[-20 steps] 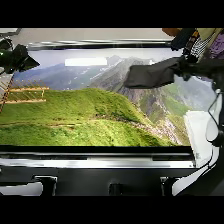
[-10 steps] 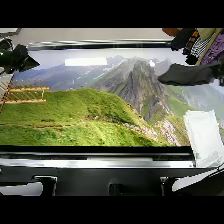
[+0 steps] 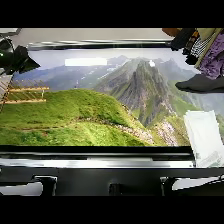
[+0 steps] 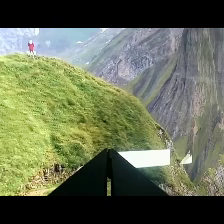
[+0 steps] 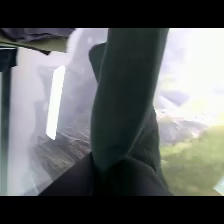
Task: Fold the clothes and pants, and hang the long-sleeved shirts on hangers.
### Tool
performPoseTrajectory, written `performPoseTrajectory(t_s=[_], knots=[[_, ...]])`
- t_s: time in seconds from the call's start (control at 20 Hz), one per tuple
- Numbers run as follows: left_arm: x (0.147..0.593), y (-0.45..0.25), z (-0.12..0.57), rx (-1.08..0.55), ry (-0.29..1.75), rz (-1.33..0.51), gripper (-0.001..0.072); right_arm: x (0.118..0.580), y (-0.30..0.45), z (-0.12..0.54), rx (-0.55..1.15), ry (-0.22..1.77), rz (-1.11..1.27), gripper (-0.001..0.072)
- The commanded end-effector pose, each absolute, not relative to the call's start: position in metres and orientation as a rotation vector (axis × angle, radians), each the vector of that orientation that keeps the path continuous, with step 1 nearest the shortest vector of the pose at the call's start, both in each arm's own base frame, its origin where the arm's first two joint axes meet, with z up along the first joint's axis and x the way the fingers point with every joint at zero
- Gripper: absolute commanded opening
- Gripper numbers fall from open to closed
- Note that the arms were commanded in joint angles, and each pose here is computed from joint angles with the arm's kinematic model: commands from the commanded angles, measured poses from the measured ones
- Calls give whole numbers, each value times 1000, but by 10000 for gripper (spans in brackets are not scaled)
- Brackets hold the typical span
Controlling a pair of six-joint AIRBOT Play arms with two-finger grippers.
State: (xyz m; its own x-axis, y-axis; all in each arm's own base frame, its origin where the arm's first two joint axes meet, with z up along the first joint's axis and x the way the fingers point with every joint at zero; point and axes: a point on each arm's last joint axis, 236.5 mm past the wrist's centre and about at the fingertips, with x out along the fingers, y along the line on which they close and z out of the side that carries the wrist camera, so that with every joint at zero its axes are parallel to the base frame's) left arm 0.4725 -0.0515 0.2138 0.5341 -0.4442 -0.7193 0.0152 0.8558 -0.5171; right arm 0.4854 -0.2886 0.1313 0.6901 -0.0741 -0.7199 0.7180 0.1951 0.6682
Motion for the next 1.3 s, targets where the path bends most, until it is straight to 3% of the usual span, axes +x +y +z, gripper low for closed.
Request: performPoseTrajectory(t_s=[0.0, 0.6, 1.25], knots=[[468, -53, 211, -490, 1000, -289, 19, 443, -283, 124, 1280, 736, -762, 34], [456, -63, 208, -504, 1055, -324, 19, 367, -250, 122, 1288, 989, -948, 35], [451, -86, 208, -480, 1072, -371, 19, 298, -269, 135, 1051, 1093, -1143, 35]])
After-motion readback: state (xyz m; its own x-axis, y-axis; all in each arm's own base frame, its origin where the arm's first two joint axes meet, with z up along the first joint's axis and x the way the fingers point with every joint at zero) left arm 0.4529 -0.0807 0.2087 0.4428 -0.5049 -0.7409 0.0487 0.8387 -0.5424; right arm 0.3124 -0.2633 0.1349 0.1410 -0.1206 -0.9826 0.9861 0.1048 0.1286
